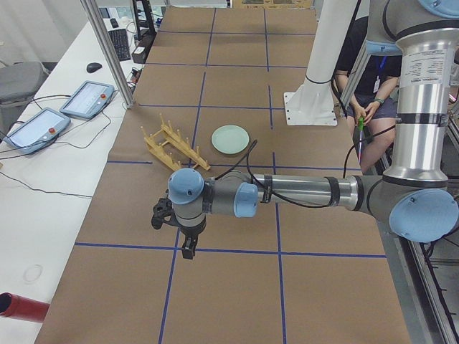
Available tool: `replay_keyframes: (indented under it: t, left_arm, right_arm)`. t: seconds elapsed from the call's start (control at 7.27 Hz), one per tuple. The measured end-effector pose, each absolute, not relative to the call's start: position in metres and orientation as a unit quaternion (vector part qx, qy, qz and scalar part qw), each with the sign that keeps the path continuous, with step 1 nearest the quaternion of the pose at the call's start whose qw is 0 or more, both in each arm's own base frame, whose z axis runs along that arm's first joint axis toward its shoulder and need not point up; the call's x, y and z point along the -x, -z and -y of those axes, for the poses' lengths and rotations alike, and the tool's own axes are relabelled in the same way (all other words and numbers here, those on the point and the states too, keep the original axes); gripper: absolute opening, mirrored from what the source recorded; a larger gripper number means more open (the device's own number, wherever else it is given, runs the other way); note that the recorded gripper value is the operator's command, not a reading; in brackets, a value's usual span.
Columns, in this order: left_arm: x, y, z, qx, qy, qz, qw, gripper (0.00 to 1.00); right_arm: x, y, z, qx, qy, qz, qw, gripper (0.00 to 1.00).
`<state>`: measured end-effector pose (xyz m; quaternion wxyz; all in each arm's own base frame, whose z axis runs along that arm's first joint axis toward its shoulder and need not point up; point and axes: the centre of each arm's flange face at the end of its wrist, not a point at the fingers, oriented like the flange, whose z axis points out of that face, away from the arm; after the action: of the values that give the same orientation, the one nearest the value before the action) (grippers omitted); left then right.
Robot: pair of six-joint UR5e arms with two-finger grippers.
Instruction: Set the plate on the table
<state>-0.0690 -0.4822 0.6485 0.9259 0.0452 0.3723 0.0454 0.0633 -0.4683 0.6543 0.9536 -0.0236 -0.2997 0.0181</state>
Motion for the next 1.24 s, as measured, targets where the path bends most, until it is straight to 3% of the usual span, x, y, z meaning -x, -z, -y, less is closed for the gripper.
replay_keyframes:
  t: [1.24]
  left_arm:
    - [0.069,-0.673,0.461,-0.026,-0.059,-0.372,0.926,1.00]
  right_arm:
    - [-0.063,-0.654,0.468,0.024,-0.018,0.300,0.954,1.00]
